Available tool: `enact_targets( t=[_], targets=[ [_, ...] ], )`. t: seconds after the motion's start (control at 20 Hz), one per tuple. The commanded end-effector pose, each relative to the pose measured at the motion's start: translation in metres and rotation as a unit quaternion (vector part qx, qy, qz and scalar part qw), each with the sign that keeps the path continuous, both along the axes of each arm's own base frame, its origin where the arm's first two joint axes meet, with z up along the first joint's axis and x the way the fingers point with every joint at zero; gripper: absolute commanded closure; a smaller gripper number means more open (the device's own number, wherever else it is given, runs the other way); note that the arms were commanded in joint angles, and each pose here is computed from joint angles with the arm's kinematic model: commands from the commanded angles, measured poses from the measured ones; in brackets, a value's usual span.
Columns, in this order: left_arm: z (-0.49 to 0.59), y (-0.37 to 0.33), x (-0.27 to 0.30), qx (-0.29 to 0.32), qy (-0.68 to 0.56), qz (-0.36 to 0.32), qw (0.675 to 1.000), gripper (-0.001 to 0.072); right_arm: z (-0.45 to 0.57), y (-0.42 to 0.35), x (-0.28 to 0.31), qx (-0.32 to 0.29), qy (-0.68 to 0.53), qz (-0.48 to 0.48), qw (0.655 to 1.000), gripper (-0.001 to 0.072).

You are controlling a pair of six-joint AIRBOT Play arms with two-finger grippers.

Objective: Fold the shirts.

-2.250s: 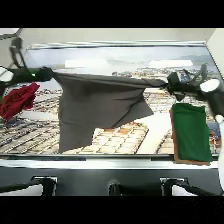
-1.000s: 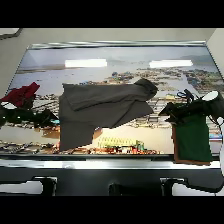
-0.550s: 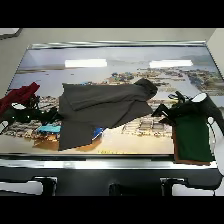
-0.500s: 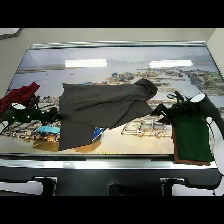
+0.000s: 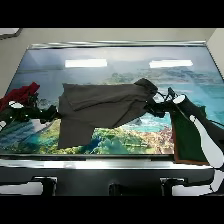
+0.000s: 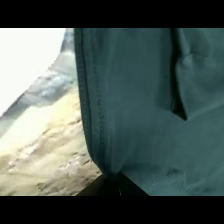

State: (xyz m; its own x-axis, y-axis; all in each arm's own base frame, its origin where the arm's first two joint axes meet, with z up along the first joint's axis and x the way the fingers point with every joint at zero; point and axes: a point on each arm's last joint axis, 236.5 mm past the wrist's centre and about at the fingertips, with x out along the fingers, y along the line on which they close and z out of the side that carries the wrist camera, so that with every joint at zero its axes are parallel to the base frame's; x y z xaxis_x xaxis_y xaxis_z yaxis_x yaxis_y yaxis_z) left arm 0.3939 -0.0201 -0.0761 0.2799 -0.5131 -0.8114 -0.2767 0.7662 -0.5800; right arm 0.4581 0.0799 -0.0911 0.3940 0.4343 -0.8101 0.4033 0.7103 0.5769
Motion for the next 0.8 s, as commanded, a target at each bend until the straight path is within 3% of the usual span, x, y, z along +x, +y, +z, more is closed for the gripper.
enact_targets(
  t=[0.0,0.1,0.2,0.3,0.35,0.45,0.55,0.65,0.75],
  targets=[
    [0.012,-0.002,0.002,-0.004,-0.01,-0.005,1.0,0.0672,0.002,0.001,0.004,0.003,0.003,-0.019,1.0,0.067],
    [0.043,-0.002,0.013,0.0,-0.042,-0.021,0.999,0.0674,0.027,0.0,0.006,-0.03,-0.023,0.041,0.998,0.0672],
    [0.123,0.006,0.045,0.037,-0.15,-0.019,0.988,0.0675,0.093,-0.015,0.023,-0.105,-0.108,0.102,0.983,0.0672],
    [0.261,0.011,0.065,0.092,-0.317,-0.005,0.944,0.0675,0.211,-0.046,0.04,-0.213,-0.232,0.108,0.943,0.0672],
    [0.347,0.01,0.057,0.12,-0.411,0.006,0.904,0.0675,0.292,-0.063,0.037,-0.272,-0.308,0.092,0.907,0.0671],
    [0.504,0.004,0.0,0.17,-0.572,0.032,0.802,0.0675,0.453,-0.087,-0.01,-0.36,-0.449,0.036,0.817,0.0671],
    [0.605,-0.004,-0.084,0.212,-0.666,0.063,0.712,0.0675,0.569,-0.094,-0.095,-0.395,-0.545,-0.019,0.74,0.0671],
    [0.645,-0.021,-0.157,0.224,-0.708,0.075,0.666,0.0675,0.621,-0.092,-0.175,-0.387,-0.595,-0.056,0.702,0.0671],
    [0.651,-0.034,-0.203,0.219,-0.718,0.08,0.656,0.0675,0.633,-0.09,-0.225,-0.377,-0.61,-0.069,0.694,0.0671]
  ],
)
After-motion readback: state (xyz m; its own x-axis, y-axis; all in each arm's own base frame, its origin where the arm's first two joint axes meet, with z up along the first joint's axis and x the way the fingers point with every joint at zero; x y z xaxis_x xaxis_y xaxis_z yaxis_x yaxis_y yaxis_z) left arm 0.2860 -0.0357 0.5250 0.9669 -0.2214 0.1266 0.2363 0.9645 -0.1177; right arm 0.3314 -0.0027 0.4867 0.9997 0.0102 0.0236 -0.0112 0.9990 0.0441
